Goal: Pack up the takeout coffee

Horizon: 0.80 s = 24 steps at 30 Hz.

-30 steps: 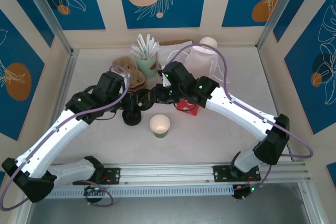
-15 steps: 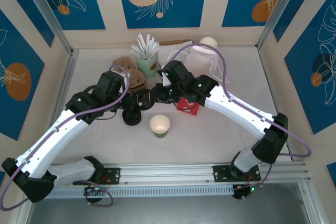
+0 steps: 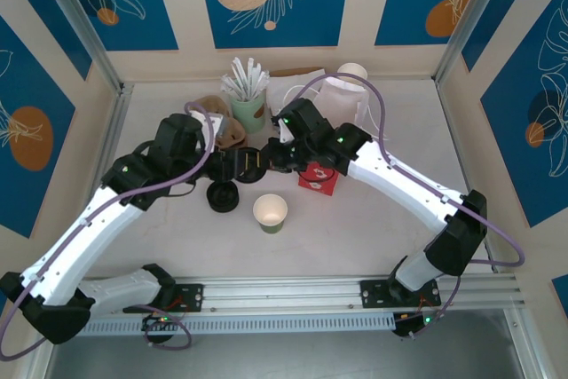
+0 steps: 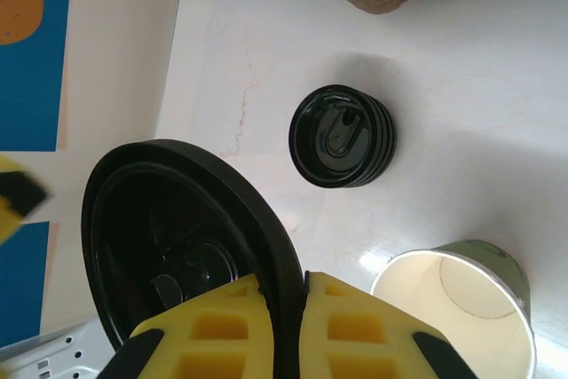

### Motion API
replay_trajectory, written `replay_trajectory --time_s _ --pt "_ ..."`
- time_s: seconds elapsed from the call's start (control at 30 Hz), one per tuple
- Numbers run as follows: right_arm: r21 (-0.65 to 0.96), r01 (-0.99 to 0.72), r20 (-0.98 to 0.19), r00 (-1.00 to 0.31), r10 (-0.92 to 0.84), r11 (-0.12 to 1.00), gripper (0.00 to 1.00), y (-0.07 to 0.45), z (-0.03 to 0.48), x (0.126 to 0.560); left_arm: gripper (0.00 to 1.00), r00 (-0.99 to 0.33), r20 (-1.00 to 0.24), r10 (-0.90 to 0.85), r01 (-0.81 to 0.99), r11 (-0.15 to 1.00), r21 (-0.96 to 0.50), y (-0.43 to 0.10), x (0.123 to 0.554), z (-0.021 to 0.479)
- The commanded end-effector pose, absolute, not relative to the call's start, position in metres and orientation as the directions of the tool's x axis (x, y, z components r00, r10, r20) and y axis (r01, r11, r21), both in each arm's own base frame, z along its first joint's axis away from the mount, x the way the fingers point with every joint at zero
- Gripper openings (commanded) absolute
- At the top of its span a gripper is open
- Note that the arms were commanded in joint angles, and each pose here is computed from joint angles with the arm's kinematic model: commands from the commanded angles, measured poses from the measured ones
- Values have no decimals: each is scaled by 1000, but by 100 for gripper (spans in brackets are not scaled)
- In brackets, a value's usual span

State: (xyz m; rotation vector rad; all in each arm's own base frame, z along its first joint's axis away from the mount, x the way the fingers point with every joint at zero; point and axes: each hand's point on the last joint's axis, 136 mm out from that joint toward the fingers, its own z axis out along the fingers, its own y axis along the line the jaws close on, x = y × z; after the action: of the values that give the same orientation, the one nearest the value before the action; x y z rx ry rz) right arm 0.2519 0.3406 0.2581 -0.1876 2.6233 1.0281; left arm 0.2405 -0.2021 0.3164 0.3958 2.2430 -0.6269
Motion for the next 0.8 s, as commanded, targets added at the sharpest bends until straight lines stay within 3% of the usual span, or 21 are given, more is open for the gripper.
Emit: replay_trajectory --time_s 0.0,0.1,0.17,0.27,0.5,0.77 --pt "651 -230 -287 -957 -46 724 0 331 260 238 70 -492 -854 167 629 747 -216 -208 226 356" --pt "655 -237 -240 -965 -100 718 0 324 255 228 79 -297 -915 272 741 670 -41 -212 220 357" --pt "647 -254 -212 -966 -151 719 0 319 254 218 81 -161 -925 345 782 616 94 -216 222 344" --pt "638 -245 -168 -969 -179 730 0 306 250 211 81 -20 -931 363 835 519 184 -230 216 337" --pt "693 -213 -113 -976 -187 689 0 283 258 209 84 190 -904 384 913 270 307 -246 180 322" --pt "710 -187 -82 -979 -185 679 0 270 262 212 83 302 -875 379 883 235 406 -245 172 333"
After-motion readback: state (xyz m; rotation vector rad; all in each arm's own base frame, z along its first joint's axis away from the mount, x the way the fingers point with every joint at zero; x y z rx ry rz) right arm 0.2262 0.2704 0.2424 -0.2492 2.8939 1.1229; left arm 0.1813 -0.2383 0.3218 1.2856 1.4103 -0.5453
